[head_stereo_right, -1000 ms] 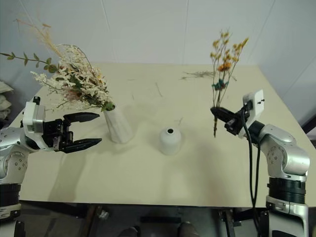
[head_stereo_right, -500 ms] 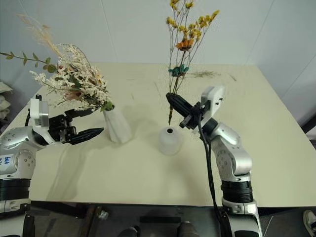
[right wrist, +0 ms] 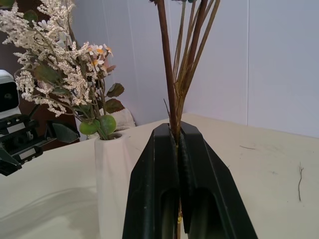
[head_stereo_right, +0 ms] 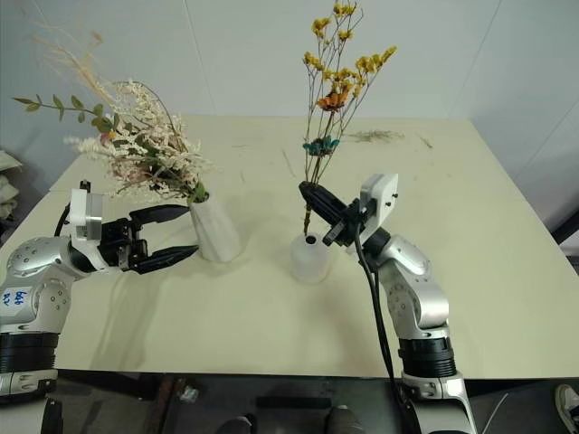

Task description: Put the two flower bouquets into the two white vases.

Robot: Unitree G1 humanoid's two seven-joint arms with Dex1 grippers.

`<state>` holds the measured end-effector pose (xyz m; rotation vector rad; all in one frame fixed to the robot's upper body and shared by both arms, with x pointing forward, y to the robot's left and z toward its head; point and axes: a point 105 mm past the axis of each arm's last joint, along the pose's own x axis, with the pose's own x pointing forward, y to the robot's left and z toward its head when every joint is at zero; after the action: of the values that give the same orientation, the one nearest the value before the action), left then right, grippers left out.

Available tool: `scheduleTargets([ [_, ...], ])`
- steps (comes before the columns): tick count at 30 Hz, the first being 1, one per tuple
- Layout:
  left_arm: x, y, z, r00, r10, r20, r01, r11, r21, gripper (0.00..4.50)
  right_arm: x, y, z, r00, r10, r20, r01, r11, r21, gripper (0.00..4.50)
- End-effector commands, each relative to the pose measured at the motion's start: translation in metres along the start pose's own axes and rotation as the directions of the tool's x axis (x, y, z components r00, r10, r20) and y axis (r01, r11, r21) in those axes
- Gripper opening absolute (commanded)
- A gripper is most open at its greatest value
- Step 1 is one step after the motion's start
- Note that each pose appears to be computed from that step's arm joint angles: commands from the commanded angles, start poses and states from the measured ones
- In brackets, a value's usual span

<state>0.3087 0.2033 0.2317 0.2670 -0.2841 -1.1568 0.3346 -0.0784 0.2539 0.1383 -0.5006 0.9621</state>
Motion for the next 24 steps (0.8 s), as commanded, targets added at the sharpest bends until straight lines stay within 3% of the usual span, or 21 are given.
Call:
scheduleTargets([
  [1, 0.004, 0.000, 0.012, 1.000, -0.019, 0.006, 0.019, 0.998, 0.053, 4.12, -0.001, 0.003, 0.019, 0.999, 0.014, 0.050, -0.013, 0.999, -0.036, 0.01],
  [8, 0.005, 0.002, 0.011, 1.000, -0.025, 0.003, 0.024, 0.998, 0.056, 4.12, 0.005, 0.009, 0.034, 0.995, 0.031, 0.094, -0.029, 0.999, -0.018, 0.01],
  [24, 0.006, 0.004, 0.013, 0.999, -0.033, -0.003, 0.033, 0.997, 0.063, 4.12, -0.011, -0.001, 0.005, 0.999, -0.036, 0.033, 0.036, 0.999, 0.006, 0.01],
])
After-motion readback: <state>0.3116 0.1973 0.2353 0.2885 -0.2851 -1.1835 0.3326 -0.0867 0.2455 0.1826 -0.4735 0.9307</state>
